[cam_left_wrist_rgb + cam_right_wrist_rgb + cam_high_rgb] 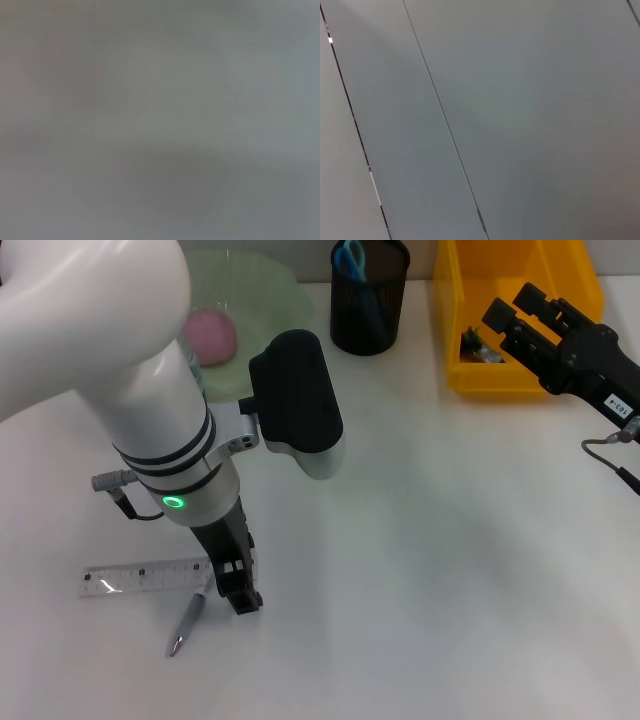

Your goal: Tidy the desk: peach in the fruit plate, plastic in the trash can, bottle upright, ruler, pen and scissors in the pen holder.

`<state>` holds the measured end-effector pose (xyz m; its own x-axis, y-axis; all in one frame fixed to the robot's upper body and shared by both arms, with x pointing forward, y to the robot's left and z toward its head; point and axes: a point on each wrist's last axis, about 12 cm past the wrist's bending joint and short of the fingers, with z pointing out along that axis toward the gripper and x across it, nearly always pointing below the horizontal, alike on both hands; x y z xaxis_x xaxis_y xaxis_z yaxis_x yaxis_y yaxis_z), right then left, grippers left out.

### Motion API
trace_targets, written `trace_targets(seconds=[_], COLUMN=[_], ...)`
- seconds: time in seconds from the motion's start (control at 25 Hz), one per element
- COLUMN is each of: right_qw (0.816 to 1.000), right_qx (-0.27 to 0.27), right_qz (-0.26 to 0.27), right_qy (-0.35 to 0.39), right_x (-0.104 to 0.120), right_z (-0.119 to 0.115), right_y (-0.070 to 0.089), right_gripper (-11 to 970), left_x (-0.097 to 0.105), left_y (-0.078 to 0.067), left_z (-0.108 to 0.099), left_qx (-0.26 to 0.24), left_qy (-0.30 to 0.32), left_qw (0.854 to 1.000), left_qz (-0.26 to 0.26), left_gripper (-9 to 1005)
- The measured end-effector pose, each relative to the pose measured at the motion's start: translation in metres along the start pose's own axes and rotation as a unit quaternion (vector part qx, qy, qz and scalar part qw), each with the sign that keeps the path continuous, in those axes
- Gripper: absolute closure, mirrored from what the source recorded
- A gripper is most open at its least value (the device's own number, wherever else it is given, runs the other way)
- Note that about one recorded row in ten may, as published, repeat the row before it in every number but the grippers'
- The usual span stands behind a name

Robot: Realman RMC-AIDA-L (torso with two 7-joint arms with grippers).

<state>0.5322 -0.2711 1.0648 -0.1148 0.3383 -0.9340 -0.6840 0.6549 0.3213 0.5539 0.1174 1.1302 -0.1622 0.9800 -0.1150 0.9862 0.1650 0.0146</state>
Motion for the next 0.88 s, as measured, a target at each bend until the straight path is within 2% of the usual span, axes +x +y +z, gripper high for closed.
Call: trace_targets(seconds=[0.4, 0.64, 0.88], right_qw=[1.0, 1.0, 1.0], right_qx=[0.0, -0.001, -0.001], right_qz=[0.0, 0.0, 0.0], right_qy=[0.0, 0.0, -0.001], right_x=[0.0, -0.0001, -0.0001], right_z=[0.0, 0.0, 0.0], right_y=[0.0001, 0.0002, 0.0003], right_gripper=[262, 256, 250], left_x=[-0.0002, -0.0003, -0.001], left_y=[-0.0013, -0.0017, -0.0019], left_z=[0.0014, 0.0012, 0.0004], left_qx=[-0.006, -0.006, -0.007], left_qy=[0.011, 0.012, 0.014], left_qw=[1.0, 1.0, 1.0], left_qz=[0.009, 0.01, 0.012], left_gripper=[344, 474, 524])
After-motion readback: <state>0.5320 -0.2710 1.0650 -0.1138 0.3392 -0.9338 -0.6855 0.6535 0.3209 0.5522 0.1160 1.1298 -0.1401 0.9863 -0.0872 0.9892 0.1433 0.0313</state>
